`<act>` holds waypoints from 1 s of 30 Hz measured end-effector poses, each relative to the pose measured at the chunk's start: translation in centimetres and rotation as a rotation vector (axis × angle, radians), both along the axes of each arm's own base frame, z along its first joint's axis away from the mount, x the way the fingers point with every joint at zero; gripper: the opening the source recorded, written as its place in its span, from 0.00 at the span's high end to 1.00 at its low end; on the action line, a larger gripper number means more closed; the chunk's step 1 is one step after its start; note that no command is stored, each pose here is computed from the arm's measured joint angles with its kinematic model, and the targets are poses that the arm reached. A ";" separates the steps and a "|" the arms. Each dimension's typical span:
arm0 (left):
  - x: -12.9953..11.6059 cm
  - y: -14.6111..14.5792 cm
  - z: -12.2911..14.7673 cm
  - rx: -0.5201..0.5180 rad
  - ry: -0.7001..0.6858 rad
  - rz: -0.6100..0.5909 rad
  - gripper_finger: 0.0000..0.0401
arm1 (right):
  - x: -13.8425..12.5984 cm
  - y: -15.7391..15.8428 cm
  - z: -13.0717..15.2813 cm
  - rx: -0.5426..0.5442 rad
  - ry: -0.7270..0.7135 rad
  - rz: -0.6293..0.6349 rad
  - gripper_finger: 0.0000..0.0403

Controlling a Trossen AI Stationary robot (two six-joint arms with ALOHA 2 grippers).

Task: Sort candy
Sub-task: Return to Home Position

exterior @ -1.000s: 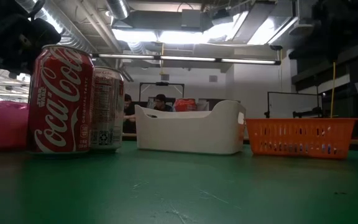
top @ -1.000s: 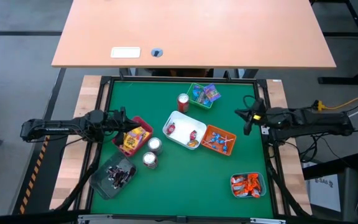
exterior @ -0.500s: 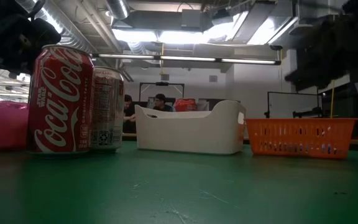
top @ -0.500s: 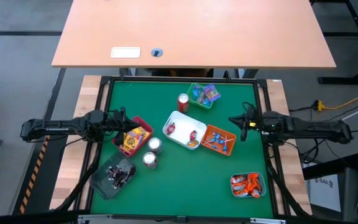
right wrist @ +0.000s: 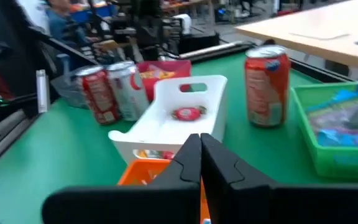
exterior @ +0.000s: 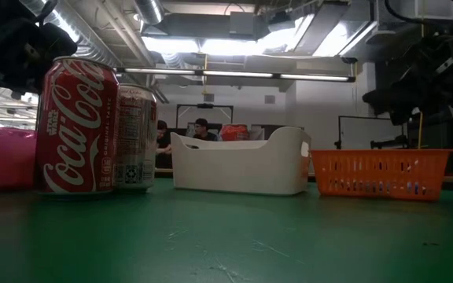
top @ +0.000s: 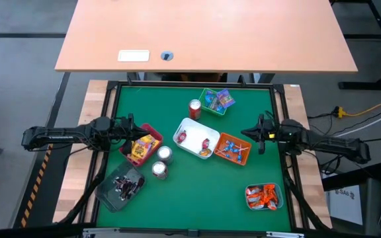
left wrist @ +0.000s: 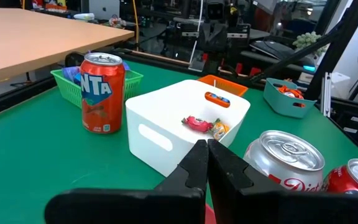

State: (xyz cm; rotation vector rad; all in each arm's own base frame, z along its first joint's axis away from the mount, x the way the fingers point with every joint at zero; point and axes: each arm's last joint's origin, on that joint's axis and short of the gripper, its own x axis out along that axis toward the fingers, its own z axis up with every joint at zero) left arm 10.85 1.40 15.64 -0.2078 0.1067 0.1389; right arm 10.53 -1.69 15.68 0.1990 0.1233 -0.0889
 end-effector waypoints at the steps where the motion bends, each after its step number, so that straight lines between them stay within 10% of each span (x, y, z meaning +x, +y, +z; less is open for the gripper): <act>1: 0.0 0.0 0.0 0.000 0.000 0.000 1.00 | -0.1 0.0 0.1 -0.006 -0.012 0.013 0.99; 30: 0.0 0.0 0.0 0.000 0.000 0.000 1.00 | -1.0 0.4 1.5 -0.089 -0.179 0.138 0.99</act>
